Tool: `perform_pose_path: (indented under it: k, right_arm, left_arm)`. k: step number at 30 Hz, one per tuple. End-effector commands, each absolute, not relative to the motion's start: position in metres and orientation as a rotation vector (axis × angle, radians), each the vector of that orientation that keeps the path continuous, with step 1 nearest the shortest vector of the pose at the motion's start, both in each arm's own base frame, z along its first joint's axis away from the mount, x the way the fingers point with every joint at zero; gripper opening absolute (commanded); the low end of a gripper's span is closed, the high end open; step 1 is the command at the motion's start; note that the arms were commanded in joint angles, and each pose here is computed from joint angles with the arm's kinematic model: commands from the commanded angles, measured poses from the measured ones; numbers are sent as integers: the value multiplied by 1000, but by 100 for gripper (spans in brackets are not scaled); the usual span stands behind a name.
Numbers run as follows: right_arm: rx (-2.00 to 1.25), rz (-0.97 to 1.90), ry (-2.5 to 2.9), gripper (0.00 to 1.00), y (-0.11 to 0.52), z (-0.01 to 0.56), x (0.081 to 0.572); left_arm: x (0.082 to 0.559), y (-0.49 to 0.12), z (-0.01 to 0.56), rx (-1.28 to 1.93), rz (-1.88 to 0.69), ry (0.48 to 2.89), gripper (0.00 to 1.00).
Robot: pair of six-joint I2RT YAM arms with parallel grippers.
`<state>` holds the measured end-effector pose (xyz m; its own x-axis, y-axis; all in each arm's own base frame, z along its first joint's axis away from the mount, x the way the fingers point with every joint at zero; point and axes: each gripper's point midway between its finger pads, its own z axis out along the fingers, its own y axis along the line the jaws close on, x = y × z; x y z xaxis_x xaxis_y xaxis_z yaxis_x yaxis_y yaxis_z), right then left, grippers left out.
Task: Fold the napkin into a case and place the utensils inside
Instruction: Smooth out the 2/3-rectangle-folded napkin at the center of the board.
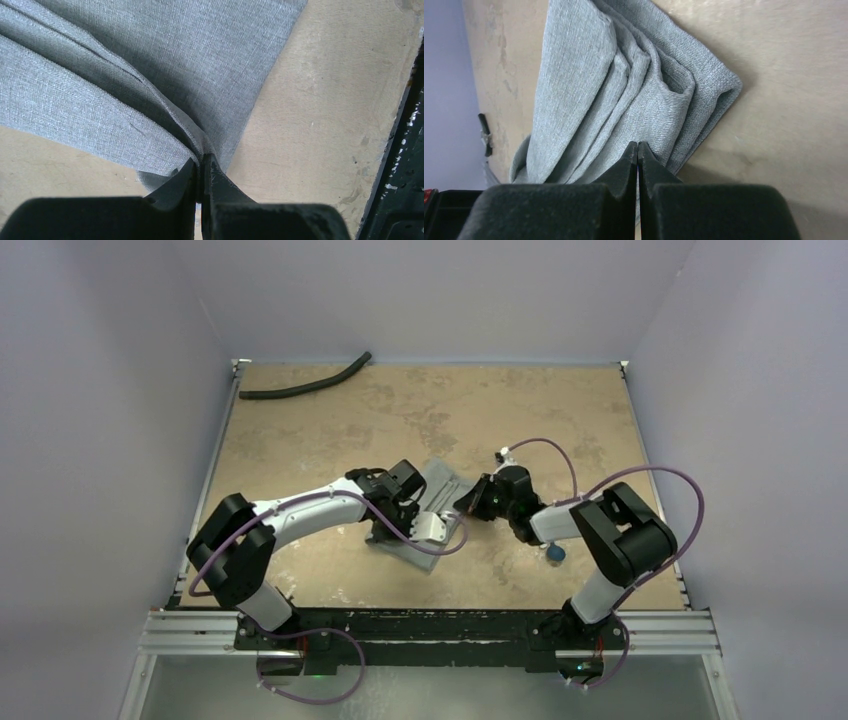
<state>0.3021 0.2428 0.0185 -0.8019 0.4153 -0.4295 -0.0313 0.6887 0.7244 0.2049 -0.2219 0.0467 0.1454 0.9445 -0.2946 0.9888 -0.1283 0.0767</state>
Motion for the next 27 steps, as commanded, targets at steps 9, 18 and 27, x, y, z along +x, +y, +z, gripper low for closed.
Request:
perform_pose_path:
  k: [9,18,27]
  right_arm:
    - [-58,1182,2200,0,268,82,258]
    - [-250,1316,2274,0,305,57,200]
    - [-269,1262,2403,0,317,18,193]
  left_arm:
    - [194,-216,24,2200,-230,1881,0]
    - [200,-218,20,2197,-191,1876,0]
    - [206,-224,19,2211,-176,1861,0]
